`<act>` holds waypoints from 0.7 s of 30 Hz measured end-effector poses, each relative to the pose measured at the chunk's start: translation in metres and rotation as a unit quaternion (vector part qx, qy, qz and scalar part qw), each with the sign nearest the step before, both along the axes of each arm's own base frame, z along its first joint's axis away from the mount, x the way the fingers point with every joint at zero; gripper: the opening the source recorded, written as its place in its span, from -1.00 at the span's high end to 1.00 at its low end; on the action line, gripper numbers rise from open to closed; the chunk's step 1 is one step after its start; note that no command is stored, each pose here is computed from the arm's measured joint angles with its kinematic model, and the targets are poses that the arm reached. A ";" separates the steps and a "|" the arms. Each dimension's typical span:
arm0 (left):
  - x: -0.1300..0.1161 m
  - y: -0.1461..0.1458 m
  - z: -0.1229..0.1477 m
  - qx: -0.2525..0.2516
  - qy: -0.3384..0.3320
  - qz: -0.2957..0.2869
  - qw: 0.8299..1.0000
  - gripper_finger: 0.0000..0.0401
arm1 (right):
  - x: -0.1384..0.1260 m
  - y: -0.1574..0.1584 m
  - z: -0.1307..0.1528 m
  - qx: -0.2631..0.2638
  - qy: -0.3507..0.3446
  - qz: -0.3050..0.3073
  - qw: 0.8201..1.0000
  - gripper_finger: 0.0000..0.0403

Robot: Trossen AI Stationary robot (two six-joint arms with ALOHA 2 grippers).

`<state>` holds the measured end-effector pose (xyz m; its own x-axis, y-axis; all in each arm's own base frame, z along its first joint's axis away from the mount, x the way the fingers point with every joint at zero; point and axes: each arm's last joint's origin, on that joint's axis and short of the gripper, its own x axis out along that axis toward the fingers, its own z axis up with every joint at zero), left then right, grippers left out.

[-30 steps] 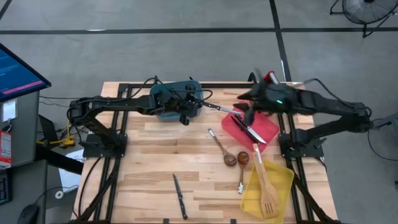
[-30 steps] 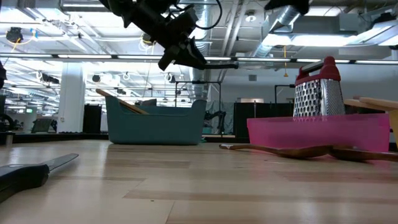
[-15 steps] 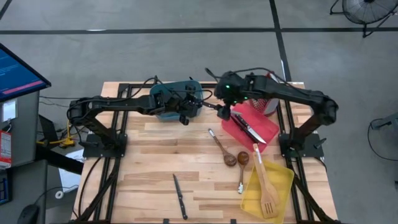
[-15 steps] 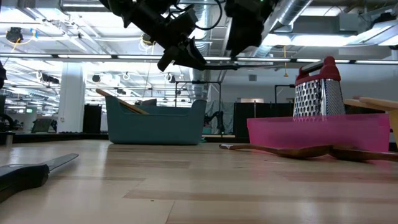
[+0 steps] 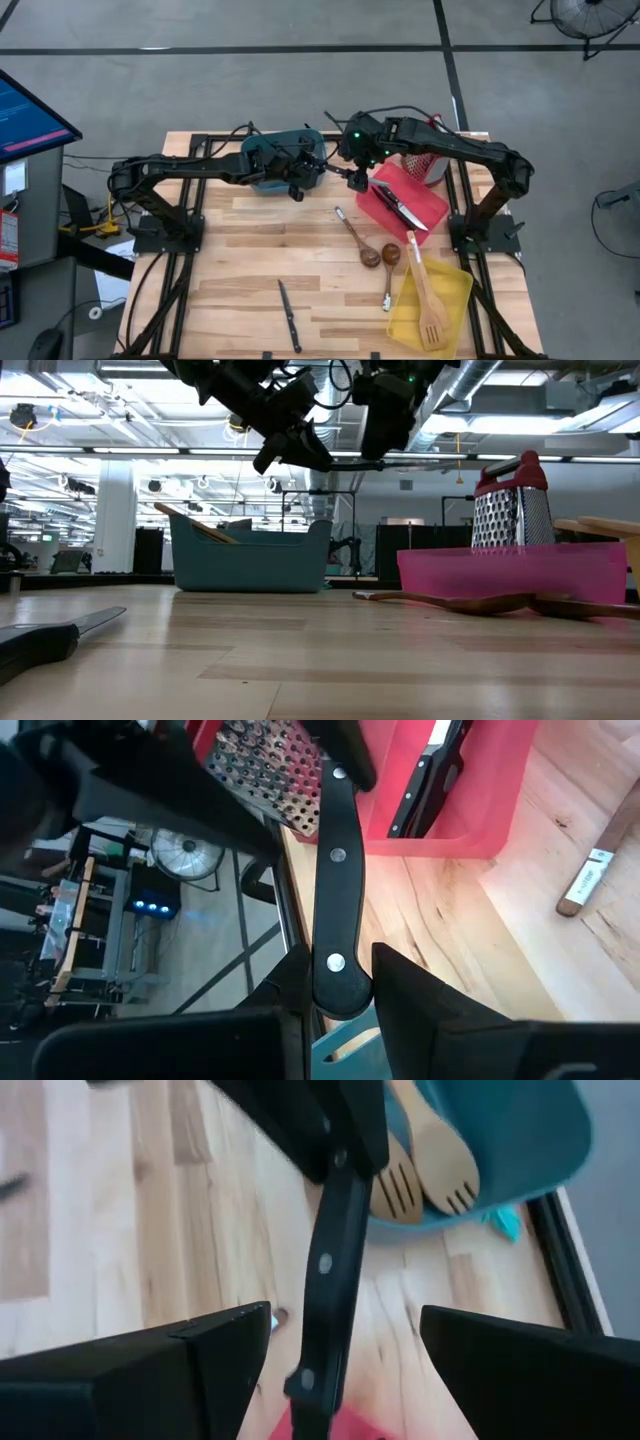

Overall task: Pick & Place Kitchen Items
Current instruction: Put the black kitchen knife into the red bin

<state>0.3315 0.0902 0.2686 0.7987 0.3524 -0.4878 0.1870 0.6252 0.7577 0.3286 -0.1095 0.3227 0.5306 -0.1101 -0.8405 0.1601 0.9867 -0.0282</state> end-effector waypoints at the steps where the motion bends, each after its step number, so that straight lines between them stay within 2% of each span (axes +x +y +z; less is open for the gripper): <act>1: 0.000 0.000 0.000 0.001 -0.002 0.000 1.000 0.71 | 0.000 -0.002 0.001 0.004 -0.006 0.002 1.000 -0.34; 8: 0.000 0.000 0.000 0.006 0.000 -0.004 1.000 0.71 | 0.004 -0.010 -0.008 0.033 -0.005 0.015 0.999 -0.33; 11: 0.001 0.000 0.001 0.009 -0.003 -0.005 1.000 0.71 | 0.004 -0.009 -0.007 0.030 -0.008 0.022 0.999 -0.26; 15: 0.001 0.000 0.001 0.009 -0.003 -0.005 1.000 0.71 | 0.004 -0.009 -0.007 0.028 -0.007 0.027 0.999 -0.02; 21: 0.001 0.000 0.002 0.010 -0.006 -0.005 1.000 0.71 | 0.003 -0.009 -0.008 0.026 0.000 0.037 0.999 0.48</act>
<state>0.3324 0.0903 0.2703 0.8085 0.3527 -0.4711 0.1842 0.6086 0.7718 0.3311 -0.1183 0.3151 0.5362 -0.0264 -0.8437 0.0864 0.9960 0.0238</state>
